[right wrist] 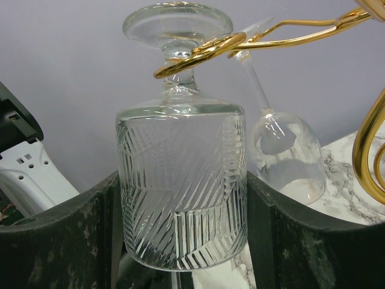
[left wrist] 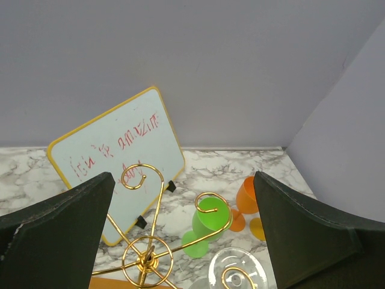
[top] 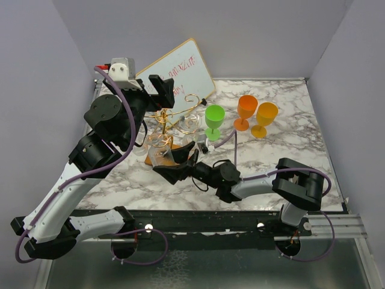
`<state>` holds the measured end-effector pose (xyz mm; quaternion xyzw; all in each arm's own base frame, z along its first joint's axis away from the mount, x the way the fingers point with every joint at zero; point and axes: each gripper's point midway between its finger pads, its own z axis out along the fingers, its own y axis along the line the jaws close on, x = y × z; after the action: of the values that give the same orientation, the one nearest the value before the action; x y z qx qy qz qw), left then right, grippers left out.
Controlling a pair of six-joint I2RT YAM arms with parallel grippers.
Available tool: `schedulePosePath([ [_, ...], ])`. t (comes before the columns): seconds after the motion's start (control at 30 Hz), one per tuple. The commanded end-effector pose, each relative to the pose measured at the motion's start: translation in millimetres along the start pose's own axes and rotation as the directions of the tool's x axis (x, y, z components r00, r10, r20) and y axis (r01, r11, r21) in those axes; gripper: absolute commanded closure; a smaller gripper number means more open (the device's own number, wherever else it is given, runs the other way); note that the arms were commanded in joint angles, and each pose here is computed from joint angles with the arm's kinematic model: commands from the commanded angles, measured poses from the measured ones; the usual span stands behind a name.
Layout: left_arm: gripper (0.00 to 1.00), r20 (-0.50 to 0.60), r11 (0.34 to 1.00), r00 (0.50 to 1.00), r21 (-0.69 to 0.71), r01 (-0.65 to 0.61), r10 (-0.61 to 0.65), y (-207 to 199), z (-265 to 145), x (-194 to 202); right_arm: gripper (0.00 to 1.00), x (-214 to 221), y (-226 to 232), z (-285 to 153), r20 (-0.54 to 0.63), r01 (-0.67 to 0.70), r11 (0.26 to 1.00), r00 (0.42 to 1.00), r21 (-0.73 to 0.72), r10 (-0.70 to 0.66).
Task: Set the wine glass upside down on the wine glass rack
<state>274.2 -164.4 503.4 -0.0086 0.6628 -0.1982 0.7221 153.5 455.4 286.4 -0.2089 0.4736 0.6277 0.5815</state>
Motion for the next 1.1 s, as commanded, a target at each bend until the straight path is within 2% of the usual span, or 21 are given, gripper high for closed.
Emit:
schedulePosePath([
  [0.0,0.01,-0.004,1.0,1.0,0.014,0.007,-0.007,-0.5,-5.2,-3.1,0.99,-46.4,22.2,-2.2,0.173,0.047,0.996,0.984,-0.075,-0.033],
  [0.4,0.01,-0.013,1.0,1.0,0.011,-0.006,0.006,-1.1,-2.1,0.9,0.99,-54.3,21.6,-8.1,0.215,0.115,0.991,0.972,-0.067,-0.098],
  [0.7,0.01,-0.02,1.0,1.0,0.01,-0.016,0.016,-1.9,0.5,4.1,0.99,-62.7,28.1,-5.5,0.258,0.225,0.97,0.946,-0.09,-0.195],
  [1.07,0.01,-0.034,0.999,0.999,0.003,-0.033,0.033,-2.0,3.8,8.0,0.99,-80.4,20.9,2.3,0.31,0.28,0.96,0.914,-0.019,-0.261],
])
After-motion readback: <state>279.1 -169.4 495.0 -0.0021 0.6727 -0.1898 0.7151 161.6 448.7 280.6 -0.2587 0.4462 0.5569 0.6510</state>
